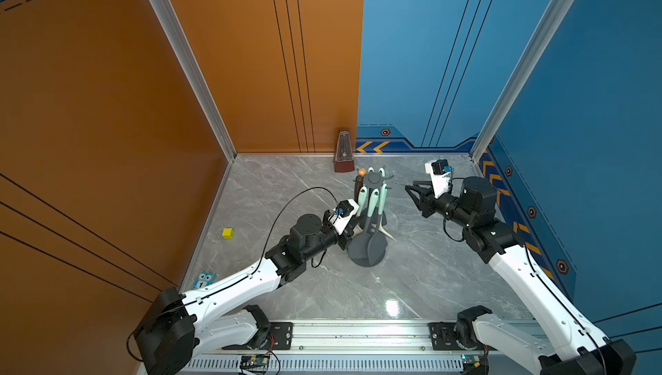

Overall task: Take the spatula off the kitchen utensil rack
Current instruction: Take off the spatula from the rack.

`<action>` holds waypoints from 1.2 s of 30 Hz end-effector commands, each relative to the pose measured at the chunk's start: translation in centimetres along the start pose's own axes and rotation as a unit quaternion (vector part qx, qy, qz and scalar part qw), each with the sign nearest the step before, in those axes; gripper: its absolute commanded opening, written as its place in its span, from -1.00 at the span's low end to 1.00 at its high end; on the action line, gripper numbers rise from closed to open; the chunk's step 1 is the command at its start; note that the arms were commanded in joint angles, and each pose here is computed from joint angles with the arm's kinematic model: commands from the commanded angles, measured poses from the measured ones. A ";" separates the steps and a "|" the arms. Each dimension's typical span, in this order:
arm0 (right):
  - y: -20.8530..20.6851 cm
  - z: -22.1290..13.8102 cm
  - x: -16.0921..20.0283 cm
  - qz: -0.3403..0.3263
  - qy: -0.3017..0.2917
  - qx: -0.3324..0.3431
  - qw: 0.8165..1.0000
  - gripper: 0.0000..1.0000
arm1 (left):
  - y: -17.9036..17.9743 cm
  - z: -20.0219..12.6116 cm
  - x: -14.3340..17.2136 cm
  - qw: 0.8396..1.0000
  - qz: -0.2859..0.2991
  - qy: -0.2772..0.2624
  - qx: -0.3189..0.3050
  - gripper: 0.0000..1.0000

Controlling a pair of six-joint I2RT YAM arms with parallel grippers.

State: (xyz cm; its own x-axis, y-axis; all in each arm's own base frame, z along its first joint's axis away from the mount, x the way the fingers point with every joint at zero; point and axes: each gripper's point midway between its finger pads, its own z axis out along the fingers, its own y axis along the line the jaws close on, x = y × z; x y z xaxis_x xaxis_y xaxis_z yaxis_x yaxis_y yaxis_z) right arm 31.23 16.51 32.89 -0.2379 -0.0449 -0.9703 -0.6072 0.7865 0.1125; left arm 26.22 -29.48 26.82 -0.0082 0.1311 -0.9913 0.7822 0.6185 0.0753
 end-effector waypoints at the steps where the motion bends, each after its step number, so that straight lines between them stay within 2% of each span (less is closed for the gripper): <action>1: 2.0 -1.1 -0.8 0.001 -0.023 -0.028 0.999 -0.32 | 0.3 -0.4 -2.3 0.999 -0.006 -0.045 0.001 -0.76; 7: 4.0 -2.6 -0.3 -0.014 -0.029 -0.049 0.998 -0.24 | 0.1 -0.2 -2.2 0.999 -0.010 -0.043 0.006 -0.78; 23: 7.3 -3.9 -0.6 -0.037 -0.034 -0.086 0.995 -0.20 | 0.1 0.0 -2.3 0.999 -0.019 -0.042 0.009 -0.78; 36: 9.4 -3.7 -1.0 -0.051 -0.032 -0.113 0.992 -0.20 | 0.1 0.0 -2.2 0.999 -0.019 -0.042 0.008 -0.80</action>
State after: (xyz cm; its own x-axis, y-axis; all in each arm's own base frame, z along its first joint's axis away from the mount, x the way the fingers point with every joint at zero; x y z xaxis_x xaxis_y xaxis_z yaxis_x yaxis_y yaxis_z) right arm 22.90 21.60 34.68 -0.1443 -0.0669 -0.9873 -0.7864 0.6134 0.0734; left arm 26.06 -29.84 26.78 -0.0230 0.1133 -0.9933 0.7955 0.6039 0.0505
